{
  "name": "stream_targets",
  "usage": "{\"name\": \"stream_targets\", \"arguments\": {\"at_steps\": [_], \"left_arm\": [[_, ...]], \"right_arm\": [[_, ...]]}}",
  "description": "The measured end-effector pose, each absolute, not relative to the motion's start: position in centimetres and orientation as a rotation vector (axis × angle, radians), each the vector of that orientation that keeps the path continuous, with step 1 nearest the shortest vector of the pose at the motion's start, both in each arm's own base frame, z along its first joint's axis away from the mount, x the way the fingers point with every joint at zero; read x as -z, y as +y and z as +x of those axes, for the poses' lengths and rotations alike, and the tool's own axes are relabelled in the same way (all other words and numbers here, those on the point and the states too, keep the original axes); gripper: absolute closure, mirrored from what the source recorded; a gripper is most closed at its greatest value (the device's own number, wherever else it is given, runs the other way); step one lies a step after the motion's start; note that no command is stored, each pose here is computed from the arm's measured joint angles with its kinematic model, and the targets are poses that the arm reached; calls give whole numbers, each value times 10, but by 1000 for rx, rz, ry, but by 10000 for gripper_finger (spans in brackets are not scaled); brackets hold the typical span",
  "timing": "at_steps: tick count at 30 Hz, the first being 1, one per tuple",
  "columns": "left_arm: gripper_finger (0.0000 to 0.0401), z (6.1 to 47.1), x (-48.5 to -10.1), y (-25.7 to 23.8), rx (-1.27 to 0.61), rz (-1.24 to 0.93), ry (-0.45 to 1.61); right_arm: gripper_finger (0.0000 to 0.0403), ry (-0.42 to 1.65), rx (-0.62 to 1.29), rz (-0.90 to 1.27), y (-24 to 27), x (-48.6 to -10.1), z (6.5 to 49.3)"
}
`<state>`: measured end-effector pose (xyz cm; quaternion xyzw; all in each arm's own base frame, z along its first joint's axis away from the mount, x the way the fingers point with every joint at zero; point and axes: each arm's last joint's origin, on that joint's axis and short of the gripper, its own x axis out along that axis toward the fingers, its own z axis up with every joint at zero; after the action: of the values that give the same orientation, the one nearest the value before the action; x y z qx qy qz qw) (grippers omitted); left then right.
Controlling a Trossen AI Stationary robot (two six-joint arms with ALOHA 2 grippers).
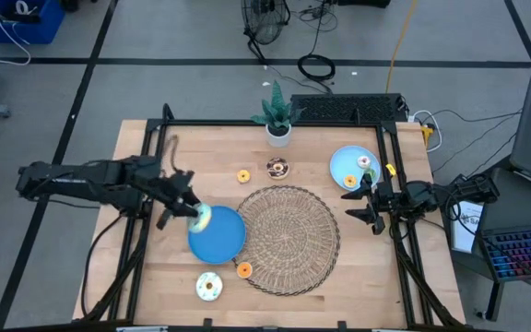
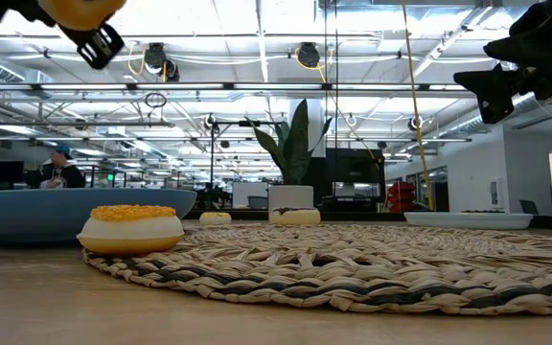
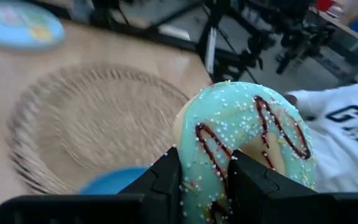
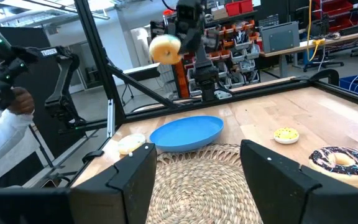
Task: Pick & Place donuts
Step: Put the large light blue donut on the blue plate
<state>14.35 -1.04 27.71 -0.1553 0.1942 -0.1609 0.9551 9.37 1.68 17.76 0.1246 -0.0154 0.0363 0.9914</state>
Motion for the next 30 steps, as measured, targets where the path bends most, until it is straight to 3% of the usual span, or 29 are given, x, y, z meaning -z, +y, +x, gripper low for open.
{"name": "stream_targets", "arguments": {"at_steps": [7, 16, 30], "left_arm": [[297, 110, -277, -8, 133, -208, 244], [297, 99, -242, -12, 190, -232, 75], [297, 107, -177, -15, 207, -482, 222]], "right_arm": [[183, -31, -73, 250, 17, -178, 94], [183, -31, -73, 250, 17, -178, 94], [183, -31, -73, 250, 17, -178, 94]]}}
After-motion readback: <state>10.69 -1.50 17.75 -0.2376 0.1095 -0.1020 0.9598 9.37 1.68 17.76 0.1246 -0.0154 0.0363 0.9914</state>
